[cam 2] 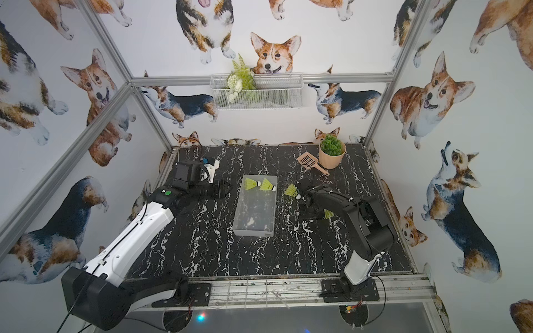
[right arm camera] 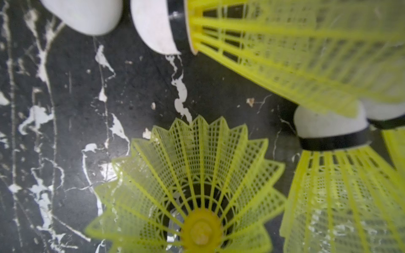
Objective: Put the shuttlecocks into the storage box
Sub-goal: Pick up the shuttlecock at the center of the board, then place the shuttlecock in the storage box.
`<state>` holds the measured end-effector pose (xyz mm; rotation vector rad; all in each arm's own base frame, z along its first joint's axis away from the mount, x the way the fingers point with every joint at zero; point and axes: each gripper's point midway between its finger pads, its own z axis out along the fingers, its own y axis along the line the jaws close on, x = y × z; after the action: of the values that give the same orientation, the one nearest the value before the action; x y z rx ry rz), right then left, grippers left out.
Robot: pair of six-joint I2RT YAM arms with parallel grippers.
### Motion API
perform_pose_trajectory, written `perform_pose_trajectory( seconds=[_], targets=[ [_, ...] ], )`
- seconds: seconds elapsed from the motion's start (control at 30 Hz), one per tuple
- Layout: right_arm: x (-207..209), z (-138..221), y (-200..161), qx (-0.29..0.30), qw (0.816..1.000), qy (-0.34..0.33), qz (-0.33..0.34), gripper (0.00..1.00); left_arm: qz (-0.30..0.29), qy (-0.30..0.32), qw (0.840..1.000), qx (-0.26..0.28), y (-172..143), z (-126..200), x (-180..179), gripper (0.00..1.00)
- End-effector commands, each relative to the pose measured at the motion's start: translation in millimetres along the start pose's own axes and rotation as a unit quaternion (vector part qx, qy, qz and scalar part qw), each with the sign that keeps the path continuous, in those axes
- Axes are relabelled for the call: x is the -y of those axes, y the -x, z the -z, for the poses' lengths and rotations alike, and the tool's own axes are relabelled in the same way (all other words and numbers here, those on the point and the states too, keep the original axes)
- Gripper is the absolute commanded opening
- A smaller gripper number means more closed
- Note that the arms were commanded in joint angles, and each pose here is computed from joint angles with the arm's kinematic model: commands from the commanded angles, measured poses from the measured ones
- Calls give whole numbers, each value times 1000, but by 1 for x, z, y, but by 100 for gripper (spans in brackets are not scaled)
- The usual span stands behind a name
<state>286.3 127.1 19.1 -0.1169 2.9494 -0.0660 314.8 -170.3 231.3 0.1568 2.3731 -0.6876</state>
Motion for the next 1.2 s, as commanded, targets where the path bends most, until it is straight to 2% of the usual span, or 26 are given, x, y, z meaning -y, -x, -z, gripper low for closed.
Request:
perform_pose_trajectory(
  seconds=[0.0,0.23,0.33,0.5,0.67,0.77,1.0,1.17],
  targets=[
    [3,1,4,17,1000,-8,-16,40,-5,0,1000,7,4,2,1,48],
    [6,7,7,43,999,-14,-26,28,-7,-9,1000,8,6,3,4,48],
    [1,22,13,70,997,5,-16,26,-22,-40,999,6,6,4,16,48],
    [-20,56,19,110,992,60,30,26,-69,-115,991,0,2,5,51,48],
    [-43,99,19,145,979,122,79,27,-141,-156,977,-19,-6,-3,91,48],
    [-56,124,17,157,968,167,104,28,-189,-173,966,-37,-12,-13,115,49],
    [-83,161,0,143,941,260,163,29,-315,-221,921,-67,-26,-28,172,53],
    [-95,175,-9,131,927,298,186,29,-356,-256,895,-79,-33,-36,193,56]
  ],
)
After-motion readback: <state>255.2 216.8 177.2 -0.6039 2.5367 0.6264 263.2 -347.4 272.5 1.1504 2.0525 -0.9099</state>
